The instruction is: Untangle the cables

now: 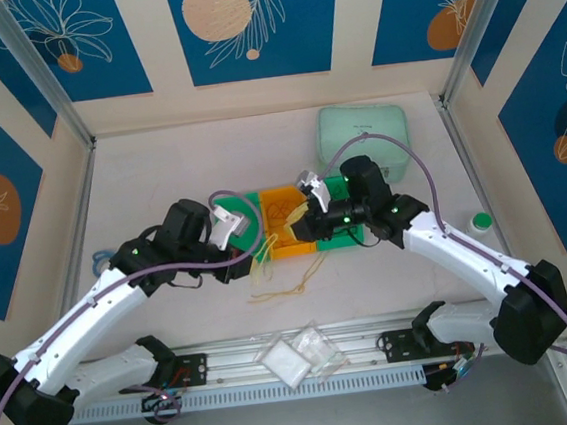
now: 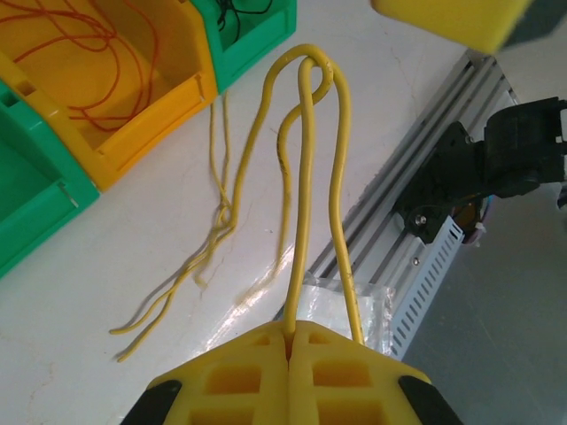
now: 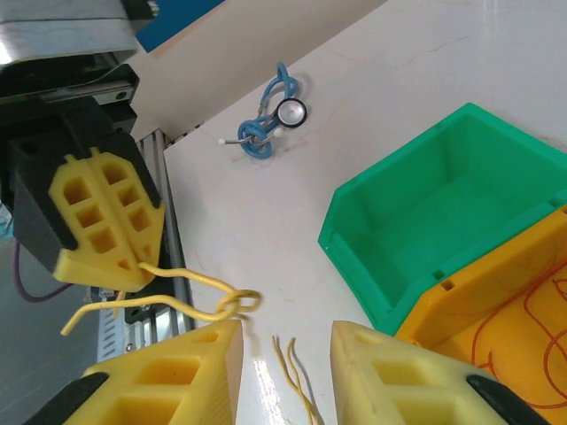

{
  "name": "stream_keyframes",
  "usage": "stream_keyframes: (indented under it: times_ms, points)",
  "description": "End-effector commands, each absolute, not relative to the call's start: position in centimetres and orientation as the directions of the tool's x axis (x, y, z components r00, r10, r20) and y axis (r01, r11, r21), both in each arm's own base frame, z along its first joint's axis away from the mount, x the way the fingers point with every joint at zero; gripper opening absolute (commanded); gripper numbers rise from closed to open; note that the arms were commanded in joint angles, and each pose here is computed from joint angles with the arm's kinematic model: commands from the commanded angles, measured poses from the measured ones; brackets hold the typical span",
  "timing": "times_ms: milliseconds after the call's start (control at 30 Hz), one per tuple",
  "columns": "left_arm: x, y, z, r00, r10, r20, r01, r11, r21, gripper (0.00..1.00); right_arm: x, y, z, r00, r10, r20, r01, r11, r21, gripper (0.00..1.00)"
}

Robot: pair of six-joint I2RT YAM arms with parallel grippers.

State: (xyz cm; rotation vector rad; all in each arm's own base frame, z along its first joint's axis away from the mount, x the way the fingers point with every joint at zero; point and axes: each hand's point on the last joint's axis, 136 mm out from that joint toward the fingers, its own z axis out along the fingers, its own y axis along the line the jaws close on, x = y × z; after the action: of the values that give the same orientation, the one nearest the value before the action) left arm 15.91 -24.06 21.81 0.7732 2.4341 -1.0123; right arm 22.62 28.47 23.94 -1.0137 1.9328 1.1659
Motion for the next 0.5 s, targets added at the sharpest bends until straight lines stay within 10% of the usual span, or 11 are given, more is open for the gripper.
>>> stream_keyframes:
  times_ms: [0, 467]
  points:
    - [15.2, -24.2, 23.1, -0.751, 0.37, -0.547, 0.653, 0.542, -0.529, 0.0, 21.6, 28.7, 26.0, -0.454, -0.263, -0.851, -0.891, 0.146, 0.43, 0.33]
    - [14.0, -24.3, 24.8, -0.73, 0.398, -0.556, 0.682, 0.485, -0.547, 0.0, 20.1, 29.2, 26.5, -0.465, -0.24, -0.852, -0.867, -0.073, 0.494, 0.35]
